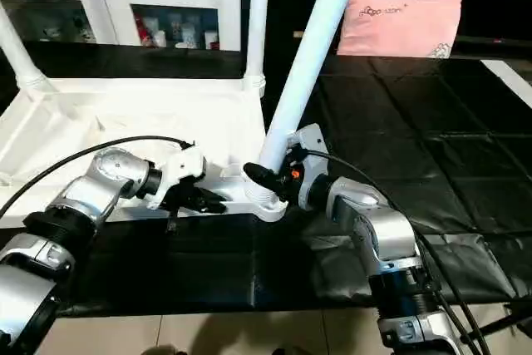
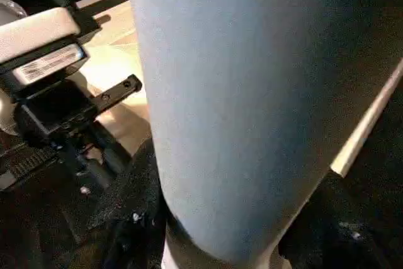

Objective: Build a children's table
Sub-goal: Insert table leg to table base

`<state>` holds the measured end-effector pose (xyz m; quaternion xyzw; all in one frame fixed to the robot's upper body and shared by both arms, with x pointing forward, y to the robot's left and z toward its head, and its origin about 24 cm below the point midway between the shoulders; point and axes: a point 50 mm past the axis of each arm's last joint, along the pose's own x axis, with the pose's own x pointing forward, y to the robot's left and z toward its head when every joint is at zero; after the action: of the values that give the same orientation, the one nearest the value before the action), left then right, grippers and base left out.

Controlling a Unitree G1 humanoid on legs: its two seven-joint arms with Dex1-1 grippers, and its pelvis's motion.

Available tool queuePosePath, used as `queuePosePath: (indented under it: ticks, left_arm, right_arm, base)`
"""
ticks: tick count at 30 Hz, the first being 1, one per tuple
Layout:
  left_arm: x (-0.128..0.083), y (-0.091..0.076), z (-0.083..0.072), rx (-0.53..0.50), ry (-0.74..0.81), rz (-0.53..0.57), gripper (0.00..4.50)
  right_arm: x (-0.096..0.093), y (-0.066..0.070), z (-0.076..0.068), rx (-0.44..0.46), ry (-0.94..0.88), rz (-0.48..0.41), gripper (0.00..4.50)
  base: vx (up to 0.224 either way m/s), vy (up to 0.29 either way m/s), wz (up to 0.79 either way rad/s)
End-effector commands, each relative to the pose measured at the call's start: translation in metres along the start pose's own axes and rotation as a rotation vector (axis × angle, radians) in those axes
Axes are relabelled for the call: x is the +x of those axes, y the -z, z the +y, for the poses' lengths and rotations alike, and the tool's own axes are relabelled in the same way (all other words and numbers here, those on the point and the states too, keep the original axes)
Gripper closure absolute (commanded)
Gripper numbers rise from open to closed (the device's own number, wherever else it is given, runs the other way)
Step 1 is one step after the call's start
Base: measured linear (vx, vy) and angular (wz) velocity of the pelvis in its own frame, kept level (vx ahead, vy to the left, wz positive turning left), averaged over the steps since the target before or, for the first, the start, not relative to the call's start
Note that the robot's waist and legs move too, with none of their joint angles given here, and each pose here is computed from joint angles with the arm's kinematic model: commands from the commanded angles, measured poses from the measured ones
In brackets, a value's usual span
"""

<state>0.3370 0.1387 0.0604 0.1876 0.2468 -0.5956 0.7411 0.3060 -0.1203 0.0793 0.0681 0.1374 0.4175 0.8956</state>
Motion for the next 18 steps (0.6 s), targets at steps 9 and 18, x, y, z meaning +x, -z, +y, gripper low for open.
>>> queuePosePath:
  ticks: [9, 18]
  left_arm:
    - [-0.024, 0.017, -0.012, -0.051, -0.099, 0.034, 4.50]
    - [-0.018, 0.010, -0.025, -0.013, -0.040, 0.032, 4.50]
  right_arm:
    - [0.014, -0.011, -0.004, -0.049, 0.023, -0.040, 2.57]
    - [0.027, -0.004, 0.002, -0.074, -0.049, 0.004, 2.57]
  base:
    - [0.000, 0.000, 0.00]
    - [0.000, 0.000, 0.00]
